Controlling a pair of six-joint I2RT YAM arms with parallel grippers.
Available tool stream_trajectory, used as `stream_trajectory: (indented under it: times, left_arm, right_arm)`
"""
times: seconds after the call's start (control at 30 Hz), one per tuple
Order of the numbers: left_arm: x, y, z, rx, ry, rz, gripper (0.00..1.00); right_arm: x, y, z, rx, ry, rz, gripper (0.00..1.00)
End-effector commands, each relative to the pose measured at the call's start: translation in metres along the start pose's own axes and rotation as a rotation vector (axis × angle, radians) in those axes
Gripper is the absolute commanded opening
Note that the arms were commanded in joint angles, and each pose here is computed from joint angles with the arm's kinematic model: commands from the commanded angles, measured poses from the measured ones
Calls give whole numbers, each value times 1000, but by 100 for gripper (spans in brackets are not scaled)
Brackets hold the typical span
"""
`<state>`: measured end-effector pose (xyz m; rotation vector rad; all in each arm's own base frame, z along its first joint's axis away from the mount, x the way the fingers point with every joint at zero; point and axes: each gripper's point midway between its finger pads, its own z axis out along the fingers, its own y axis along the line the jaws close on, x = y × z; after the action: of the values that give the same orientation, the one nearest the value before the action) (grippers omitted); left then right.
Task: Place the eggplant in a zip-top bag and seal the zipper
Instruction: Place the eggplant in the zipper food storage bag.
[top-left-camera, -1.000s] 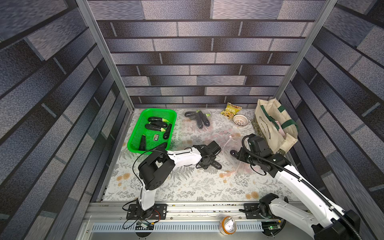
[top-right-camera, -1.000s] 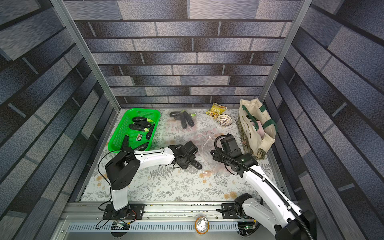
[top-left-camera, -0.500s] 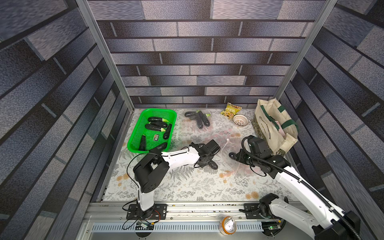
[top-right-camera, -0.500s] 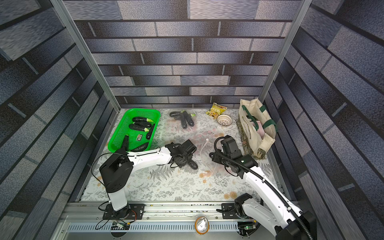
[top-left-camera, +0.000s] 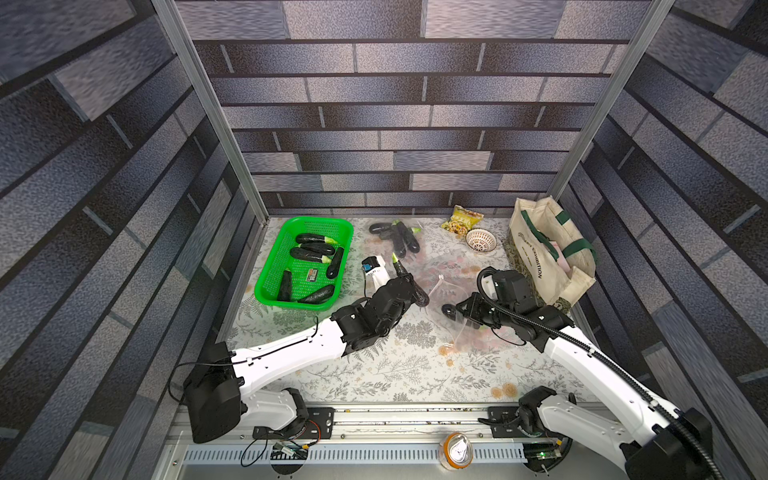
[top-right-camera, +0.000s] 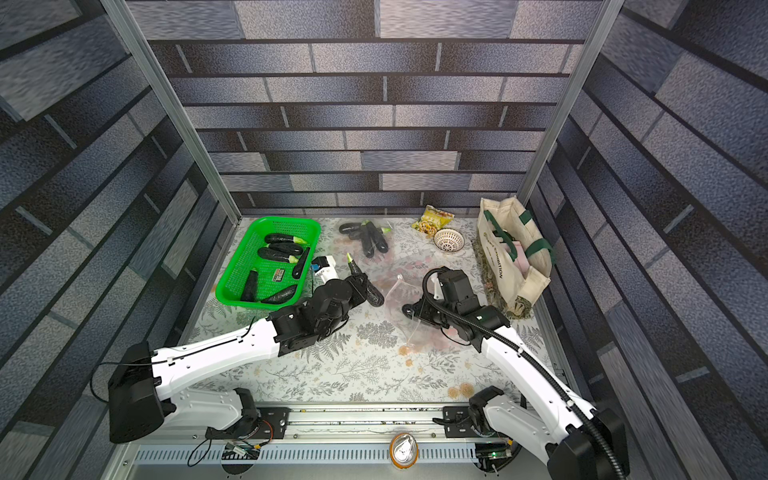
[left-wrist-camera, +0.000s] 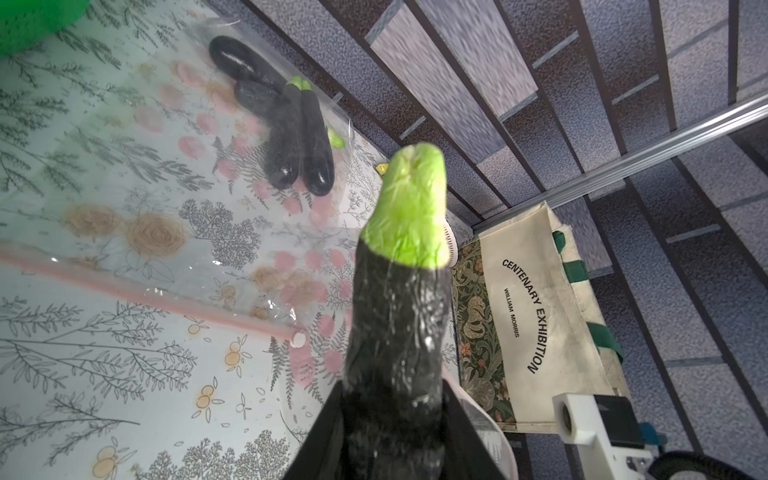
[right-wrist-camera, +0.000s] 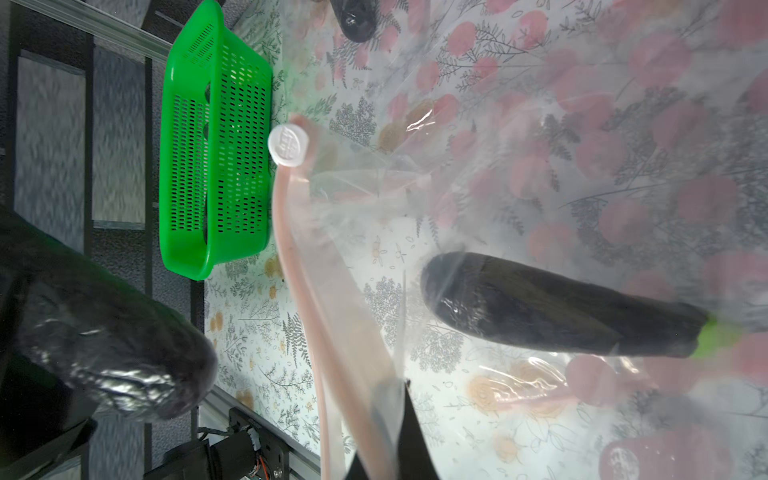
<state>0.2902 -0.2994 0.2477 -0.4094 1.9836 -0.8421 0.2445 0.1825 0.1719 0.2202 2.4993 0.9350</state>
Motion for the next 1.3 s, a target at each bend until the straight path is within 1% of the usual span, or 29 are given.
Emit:
stream_trajectory:
  times: [0.0,0.1,0.17,0.27,0.53,0.67,0.77,0.87,0.93,1.0,1.13,1.2,1.27]
  left_arm:
    - [-4,-23,2,46,-62,137,18]
    - [8,-29,8,60,-39,149,19]
    - [15,-28,12,61,-24,137,21]
    - [23,-26,17,41,-7,151,22]
    - [41,-31,27,44,29,164,27]
    - [47,-36,31,49,50,168,40]
    - [48,-36,31,36,58,165,53]
    - [48,-37,30,38,74,179,60]
    - [46,-36,27,36,80,183,62]
    - [41,-31,24,20,73,180,64]
    - [23,-7,17,-68,68,159,63]
    - [22,1,17,-84,101,149,63]
    - [30,10,18,-97,164,144,61]
  right_arm:
    - [-10,19,-2,-84,-20,40,0]
    - [-13,23,-2,-97,-29,54,0]
    - [-15,24,-3,-97,-38,56,0]
    - [-17,22,-3,-89,-47,61,0]
    - [-18,26,0,-103,-35,70,0]
    - [-18,25,-1,-100,-40,66,0]
    - [-21,23,-2,-87,-55,65,0]
    - [-23,21,-4,-74,-77,62,0]
    - [-25,21,-4,-72,-84,58,0]
    - [-25,22,-5,-75,-85,52,0]
    - [-25,23,-8,-76,-91,39,0]
    - [-25,23,-10,-76,-96,28,0]
    - [-25,24,-12,-78,-100,18,0]
